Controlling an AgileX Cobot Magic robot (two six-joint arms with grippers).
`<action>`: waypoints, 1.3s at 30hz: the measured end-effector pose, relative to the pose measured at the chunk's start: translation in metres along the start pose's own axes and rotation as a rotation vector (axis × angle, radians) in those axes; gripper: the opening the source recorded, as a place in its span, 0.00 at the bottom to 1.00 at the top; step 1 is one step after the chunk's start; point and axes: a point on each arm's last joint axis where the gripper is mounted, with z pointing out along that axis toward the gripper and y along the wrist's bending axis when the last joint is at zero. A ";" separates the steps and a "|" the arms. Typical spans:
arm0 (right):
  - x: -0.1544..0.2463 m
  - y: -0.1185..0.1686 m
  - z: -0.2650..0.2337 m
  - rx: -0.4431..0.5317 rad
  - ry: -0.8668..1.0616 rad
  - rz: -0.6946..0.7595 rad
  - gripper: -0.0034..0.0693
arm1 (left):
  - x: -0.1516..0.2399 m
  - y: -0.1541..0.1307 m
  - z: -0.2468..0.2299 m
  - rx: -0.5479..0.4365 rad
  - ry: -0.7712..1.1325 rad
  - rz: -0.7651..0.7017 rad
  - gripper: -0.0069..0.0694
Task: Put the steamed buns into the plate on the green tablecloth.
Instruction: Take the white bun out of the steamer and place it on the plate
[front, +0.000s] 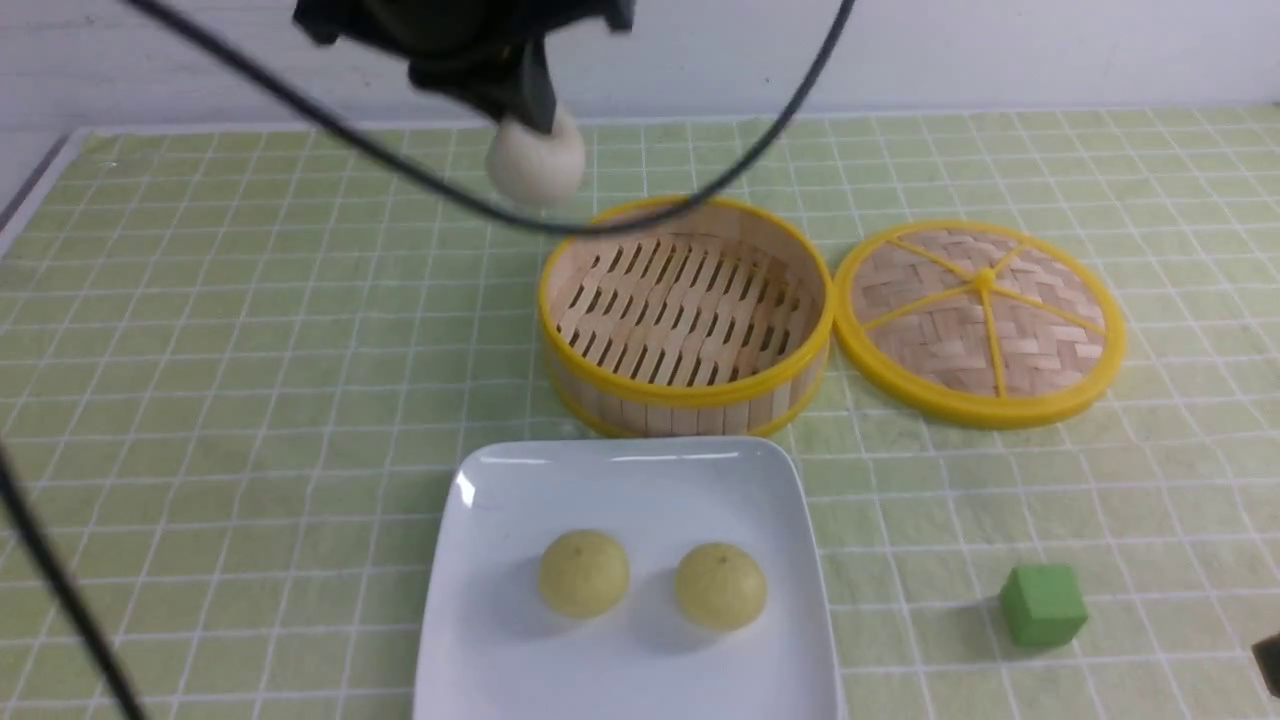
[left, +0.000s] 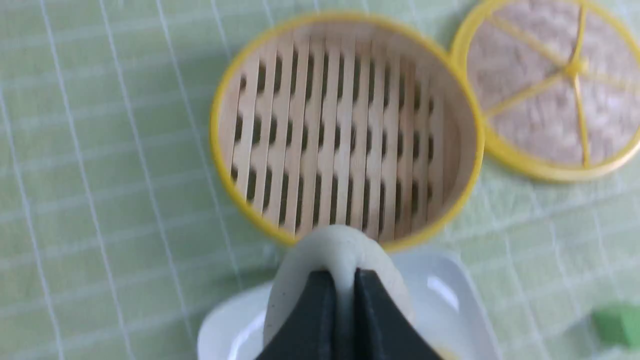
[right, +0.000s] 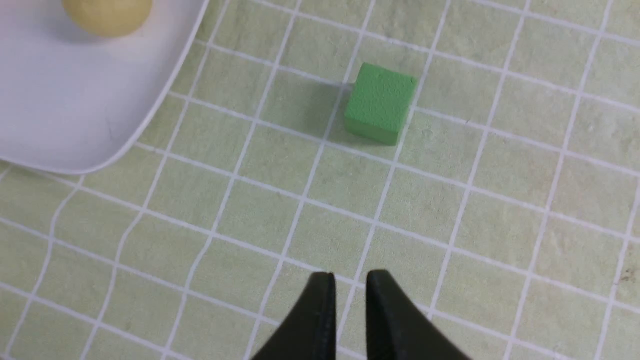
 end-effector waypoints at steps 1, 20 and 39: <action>0.002 0.000 0.002 0.001 0.007 0.000 0.21 | 0.021 0.000 0.009 -0.009 0.074 0.011 0.13; 0.011 -0.001 -0.013 0.011 0.087 -0.002 0.18 | 0.171 -0.015 0.118 0.004 0.224 -0.117 0.39; 0.059 -0.012 -0.022 -0.099 -0.715 -0.015 0.03 | 0.161 -0.016 0.111 -0.024 0.221 -0.094 0.68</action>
